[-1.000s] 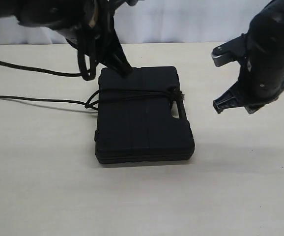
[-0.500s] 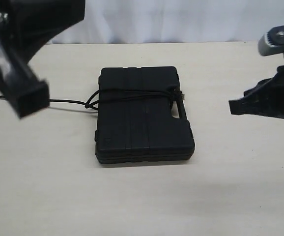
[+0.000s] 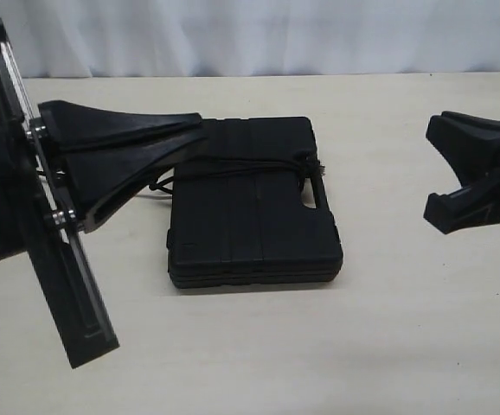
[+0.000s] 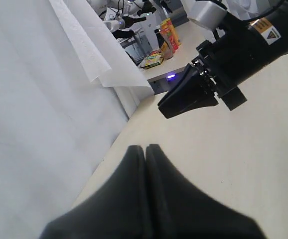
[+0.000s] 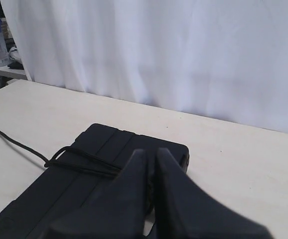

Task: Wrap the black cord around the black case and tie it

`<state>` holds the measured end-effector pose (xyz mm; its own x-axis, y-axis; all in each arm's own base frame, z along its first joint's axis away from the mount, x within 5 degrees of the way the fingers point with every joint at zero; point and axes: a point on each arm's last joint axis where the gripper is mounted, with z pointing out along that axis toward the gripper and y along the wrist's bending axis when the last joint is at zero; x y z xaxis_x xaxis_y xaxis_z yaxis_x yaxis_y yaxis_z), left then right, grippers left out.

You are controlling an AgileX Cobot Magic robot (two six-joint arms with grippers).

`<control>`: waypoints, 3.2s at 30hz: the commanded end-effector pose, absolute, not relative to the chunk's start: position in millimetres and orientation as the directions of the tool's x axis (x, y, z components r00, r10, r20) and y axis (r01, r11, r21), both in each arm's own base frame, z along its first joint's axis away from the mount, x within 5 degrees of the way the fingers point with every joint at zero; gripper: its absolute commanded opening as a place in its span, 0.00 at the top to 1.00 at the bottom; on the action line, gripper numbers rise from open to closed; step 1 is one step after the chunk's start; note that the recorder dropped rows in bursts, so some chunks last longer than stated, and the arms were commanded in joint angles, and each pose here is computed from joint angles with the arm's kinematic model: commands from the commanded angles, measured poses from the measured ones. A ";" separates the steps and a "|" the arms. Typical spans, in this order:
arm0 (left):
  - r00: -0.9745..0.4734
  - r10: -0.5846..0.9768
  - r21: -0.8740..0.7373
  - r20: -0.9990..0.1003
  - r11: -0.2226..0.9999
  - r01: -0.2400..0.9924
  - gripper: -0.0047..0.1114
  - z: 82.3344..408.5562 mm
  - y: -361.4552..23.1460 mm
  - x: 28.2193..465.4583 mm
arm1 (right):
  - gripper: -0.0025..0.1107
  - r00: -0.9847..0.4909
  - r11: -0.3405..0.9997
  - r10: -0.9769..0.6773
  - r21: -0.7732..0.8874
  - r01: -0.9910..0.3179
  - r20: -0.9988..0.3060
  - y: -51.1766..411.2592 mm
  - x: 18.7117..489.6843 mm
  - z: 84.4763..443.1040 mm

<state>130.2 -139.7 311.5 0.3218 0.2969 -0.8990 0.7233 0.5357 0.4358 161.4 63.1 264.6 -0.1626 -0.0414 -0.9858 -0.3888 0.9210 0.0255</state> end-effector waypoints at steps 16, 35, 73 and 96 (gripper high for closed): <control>0.141 0.050 0.139 -0.989 0.662 0.736 0.96 271.6 -96.0 90.7 | 0.94 -0.137 0.918 -0.044 0.014 -0.397 -0.990 61.8 155.6 262.8; -0.078 -0.038 -0.065 -0.996 0.916 0.395 0.96 200.1 -22.2 51.8 | 0.94 -0.569 0.952 0.100 0.244 -0.182 -0.816 27.0 75.3 164.5; -0.054 -0.188 -0.189 -0.981 0.982 0.014 0.96 200.7 -1.7 56.3 | 0.94 -0.205 0.965 0.258 0.261 0.014 -0.944 2.4 54.5 187.0; -0.231 -0.110 -0.109 -0.967 0.994 -0.015 0.96 184.2 -0.4 54.0 | 0.94 -0.198 0.991 0.131 0.129 0.024 -0.971 -1.2 54.7 187.2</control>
